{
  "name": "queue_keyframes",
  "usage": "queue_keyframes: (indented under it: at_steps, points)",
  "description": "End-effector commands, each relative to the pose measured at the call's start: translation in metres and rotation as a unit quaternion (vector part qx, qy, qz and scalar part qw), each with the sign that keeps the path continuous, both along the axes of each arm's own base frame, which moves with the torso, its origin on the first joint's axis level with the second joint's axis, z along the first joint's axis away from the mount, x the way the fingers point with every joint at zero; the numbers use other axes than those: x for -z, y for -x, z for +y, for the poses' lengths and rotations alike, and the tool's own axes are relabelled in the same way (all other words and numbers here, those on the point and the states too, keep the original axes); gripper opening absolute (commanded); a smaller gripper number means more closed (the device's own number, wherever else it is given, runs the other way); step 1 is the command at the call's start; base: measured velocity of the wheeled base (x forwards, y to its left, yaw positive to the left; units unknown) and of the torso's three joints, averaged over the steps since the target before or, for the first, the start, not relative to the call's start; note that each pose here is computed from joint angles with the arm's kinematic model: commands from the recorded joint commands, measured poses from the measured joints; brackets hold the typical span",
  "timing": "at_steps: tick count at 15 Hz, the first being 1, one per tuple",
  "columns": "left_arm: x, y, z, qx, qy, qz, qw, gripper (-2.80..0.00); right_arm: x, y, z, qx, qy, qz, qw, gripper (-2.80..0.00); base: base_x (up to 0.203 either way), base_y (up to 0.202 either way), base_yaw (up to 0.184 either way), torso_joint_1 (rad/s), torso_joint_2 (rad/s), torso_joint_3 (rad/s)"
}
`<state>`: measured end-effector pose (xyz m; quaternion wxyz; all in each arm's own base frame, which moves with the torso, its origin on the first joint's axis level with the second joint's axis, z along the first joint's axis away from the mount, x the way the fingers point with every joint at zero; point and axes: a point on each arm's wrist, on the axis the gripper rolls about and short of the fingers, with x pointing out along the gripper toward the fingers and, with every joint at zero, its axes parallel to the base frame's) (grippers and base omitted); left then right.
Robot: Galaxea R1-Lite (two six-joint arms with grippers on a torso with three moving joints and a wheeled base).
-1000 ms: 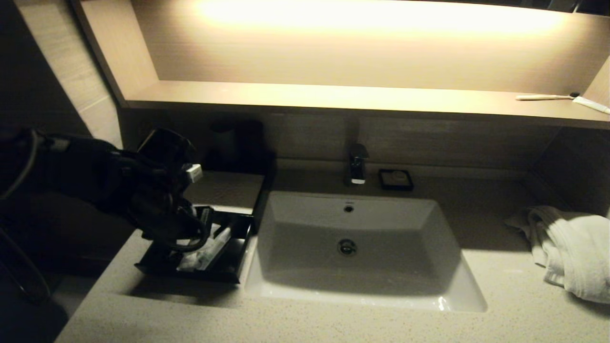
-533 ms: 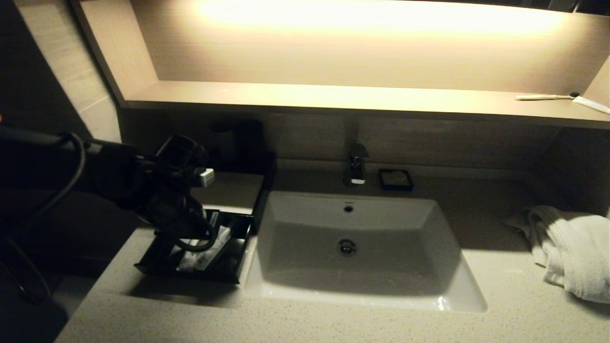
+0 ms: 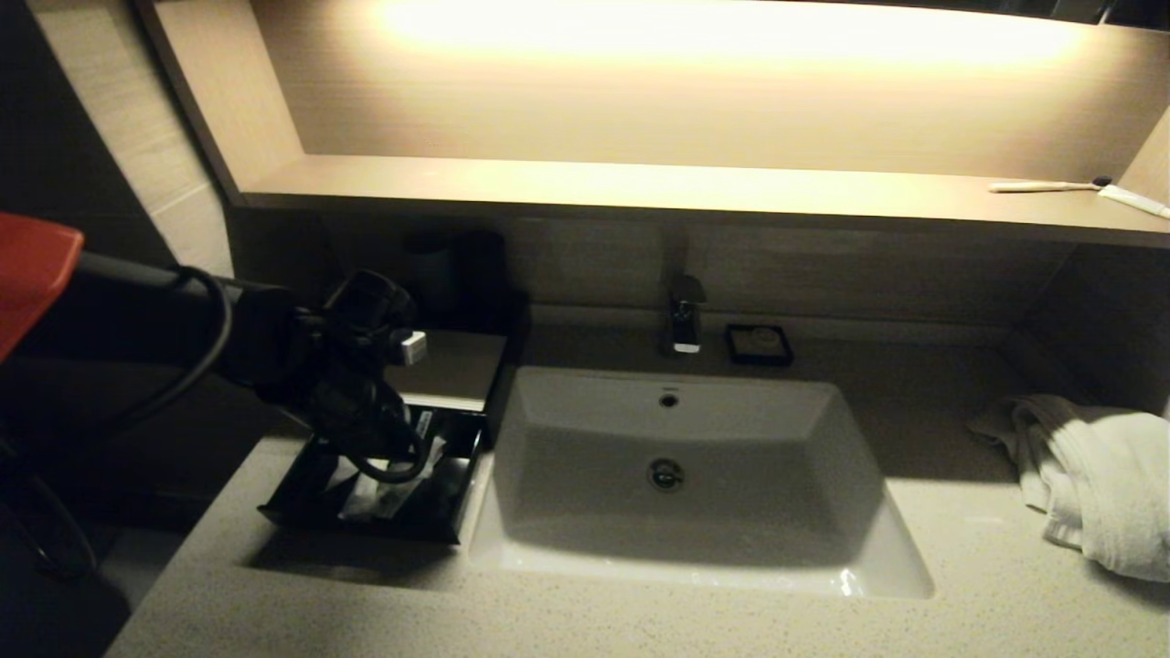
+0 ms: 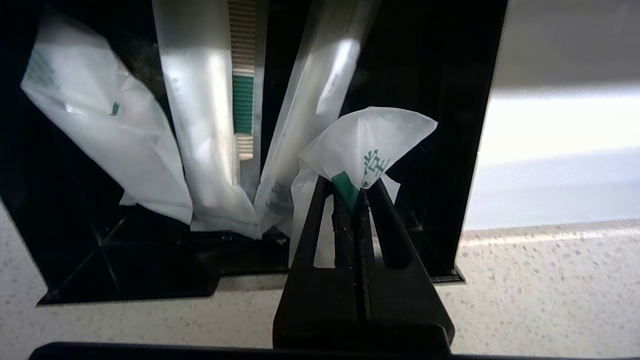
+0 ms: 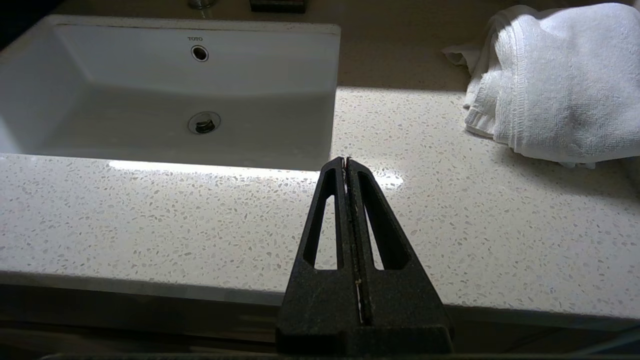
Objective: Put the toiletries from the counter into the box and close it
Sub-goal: Place the bathroom toiletry into the drawer
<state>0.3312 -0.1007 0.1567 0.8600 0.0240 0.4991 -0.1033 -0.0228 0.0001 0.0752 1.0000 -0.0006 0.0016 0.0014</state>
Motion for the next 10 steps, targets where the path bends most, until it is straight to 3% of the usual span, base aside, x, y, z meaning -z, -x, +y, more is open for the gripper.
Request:
queue_keyframes:
  at_steps: [1,10]
  points:
    - [0.0059,-0.0029,-0.0008,0.0,-0.003,0.009,1.0,-2.8,0.0,0.0,0.0,0.0,0.0,0.0,1.0,-2.8,0.0,0.0,0.0,0.0,0.0,0.0]
    - [0.011,-0.0015,-0.0084,0.011,-0.002,0.018,0.9998,-2.8,0.0,0.0,0.0,0.0,0.0,0.0,1.0,-2.8,0.0,0.0,0.0,0.0,0.0,0.0]
